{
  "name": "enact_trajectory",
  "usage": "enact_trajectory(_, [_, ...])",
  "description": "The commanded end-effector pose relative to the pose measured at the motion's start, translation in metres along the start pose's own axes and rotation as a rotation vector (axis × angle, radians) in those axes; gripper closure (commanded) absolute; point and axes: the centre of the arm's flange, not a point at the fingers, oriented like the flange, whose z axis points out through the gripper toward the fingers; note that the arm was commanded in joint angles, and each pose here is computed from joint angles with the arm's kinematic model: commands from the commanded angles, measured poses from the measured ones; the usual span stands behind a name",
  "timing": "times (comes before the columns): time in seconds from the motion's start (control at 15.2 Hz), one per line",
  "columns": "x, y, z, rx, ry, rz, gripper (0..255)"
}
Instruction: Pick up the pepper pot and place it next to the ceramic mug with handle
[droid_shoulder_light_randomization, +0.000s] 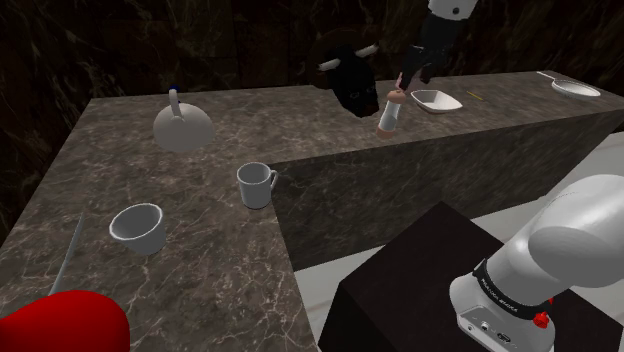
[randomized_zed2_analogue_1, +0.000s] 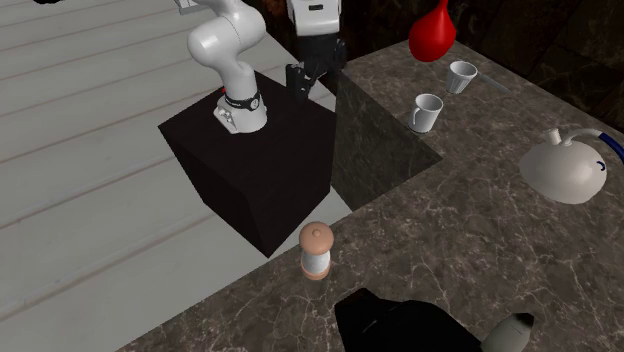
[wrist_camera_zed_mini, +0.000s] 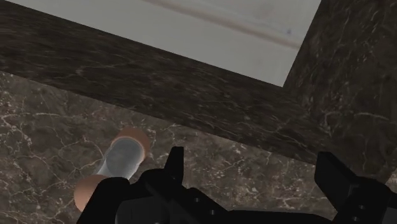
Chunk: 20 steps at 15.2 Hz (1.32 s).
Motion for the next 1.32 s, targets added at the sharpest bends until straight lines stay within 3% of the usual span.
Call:
enact_trajectory(0.0, [0.015,0.018,0.014,-0.018,-0.006,-0.009,0])
enact_trajectory(1.12, [0.137,0.158,0.120,-0.157,-0.062,-0.074,0])
enact_trajectory(1.25, [0.137,0.160,0.126,-0.158,-0.062,-0.074,0])
